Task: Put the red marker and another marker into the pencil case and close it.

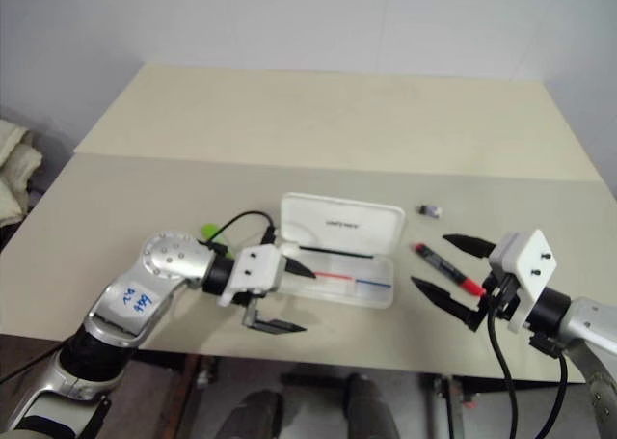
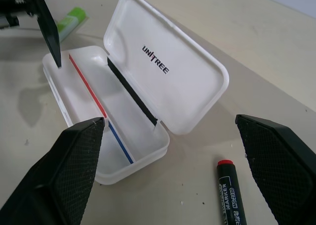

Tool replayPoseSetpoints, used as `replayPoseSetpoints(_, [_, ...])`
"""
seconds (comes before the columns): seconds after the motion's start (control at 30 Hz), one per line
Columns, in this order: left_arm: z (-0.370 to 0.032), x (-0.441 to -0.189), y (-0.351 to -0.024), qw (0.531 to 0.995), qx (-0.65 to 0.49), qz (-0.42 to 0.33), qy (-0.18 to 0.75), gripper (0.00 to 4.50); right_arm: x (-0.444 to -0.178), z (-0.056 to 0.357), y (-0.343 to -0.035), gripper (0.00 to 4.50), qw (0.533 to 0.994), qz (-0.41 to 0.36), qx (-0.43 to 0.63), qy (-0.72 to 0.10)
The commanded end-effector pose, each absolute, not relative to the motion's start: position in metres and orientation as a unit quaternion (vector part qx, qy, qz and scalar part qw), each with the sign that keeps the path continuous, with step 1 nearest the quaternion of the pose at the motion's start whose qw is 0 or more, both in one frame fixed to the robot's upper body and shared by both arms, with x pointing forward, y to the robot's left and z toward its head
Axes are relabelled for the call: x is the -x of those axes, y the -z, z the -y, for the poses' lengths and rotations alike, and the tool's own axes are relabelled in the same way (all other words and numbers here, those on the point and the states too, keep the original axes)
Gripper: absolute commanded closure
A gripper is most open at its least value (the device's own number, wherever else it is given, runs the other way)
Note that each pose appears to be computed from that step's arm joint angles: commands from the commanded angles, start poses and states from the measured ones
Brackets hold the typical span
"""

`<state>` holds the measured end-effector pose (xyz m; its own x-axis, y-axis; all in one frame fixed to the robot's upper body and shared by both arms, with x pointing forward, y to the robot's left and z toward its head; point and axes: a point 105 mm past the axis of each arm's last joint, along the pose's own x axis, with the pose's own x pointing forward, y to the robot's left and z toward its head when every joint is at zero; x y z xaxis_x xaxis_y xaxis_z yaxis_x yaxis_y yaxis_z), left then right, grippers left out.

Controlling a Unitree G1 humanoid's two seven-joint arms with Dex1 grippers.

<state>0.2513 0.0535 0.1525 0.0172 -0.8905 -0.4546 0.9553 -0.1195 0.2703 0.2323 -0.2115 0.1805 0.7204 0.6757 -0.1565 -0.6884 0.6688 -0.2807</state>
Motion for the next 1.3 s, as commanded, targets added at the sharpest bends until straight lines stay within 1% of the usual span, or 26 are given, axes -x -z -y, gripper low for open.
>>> replayPoseSetpoints(0.03, [-0.055, -0.247, -0.177, 0.677, -0.240, -0.001, 0.696, 0.01, -0.239, 0.218, -0.176, 0.00, 0.919, -0.035, 0.166, -0.355])
replayPoseSetpoints(0.13, [-0.058, -0.250, -0.188, 0.698, -0.197, 0.025, 0.689, 0.01, -0.246, 0.223, -0.172, 0.00, 0.927, -0.036, 0.159, -0.338])
replayPoseSetpoints(0.23, [-0.061, -0.242, -0.204, 0.700, -0.114, 0.071, 0.701, 0.01, -0.251, 0.227, -0.166, 0.00, 0.929, -0.043, 0.156, -0.333])
replayPoseSetpoints(0.3, [-0.064, -0.240, -0.207, 0.701, -0.083, 0.081, 0.704, 0.01, -0.258, 0.232, -0.164, 0.00, 0.934, -0.041, 0.151, -0.322])
replayPoseSetpoints(0.33, [-0.067, -0.237, -0.205, 0.698, -0.077, 0.082, 0.707, 0.01, -0.263, 0.236, -0.159, 0.00, 0.936, -0.055, 0.147, -0.314])
replayPoseSetpoints(0.43, [-0.072, -0.234, -0.201, 0.704, -0.071, 0.093, 0.700, 0.01, -0.274, 0.244, -0.151, 0.00, 0.936, -0.067, 0.160, -0.307])
replayPoseSetpoints(0.57, [-0.080, -0.232, -0.196, 0.711, -0.057, 0.080, 0.696, 0.01, -0.285, 0.254, -0.141, 0.00, 0.934, -0.098, 0.168, -0.299])
replayPoseSetpoints(0.7, [-0.086, -0.233, -0.193, 0.722, -0.054, 0.080, 0.685, 0.01, -0.294, 0.264, -0.138, 0.00, 0.936, -0.112, 0.171, -0.286])
replayPoseSetpoints(0.83, [-0.090, -0.230, -0.195, 0.719, -0.046, 0.102, 0.686, 0.01, -0.297, 0.264, -0.135, 0.00, 0.928, -0.121, 0.180, -0.302])
replayPoseSetpoints(1.1, [-0.109, -0.218, -0.191, 0.711, -0.039, 0.090, 0.696, 0.01, -0.293, 0.261, -0.120, 0.00, 0.909, -0.176, 0.172, -0.336])
replayPoseSetpoints(1.3, [-0.120, -0.212, -0.190, 0.702, -0.040, 0.084, 0.707, 0.01, -0.303, 0.261, -0.112, 0.00, 0.914, -0.182, 0.158, -0.327])
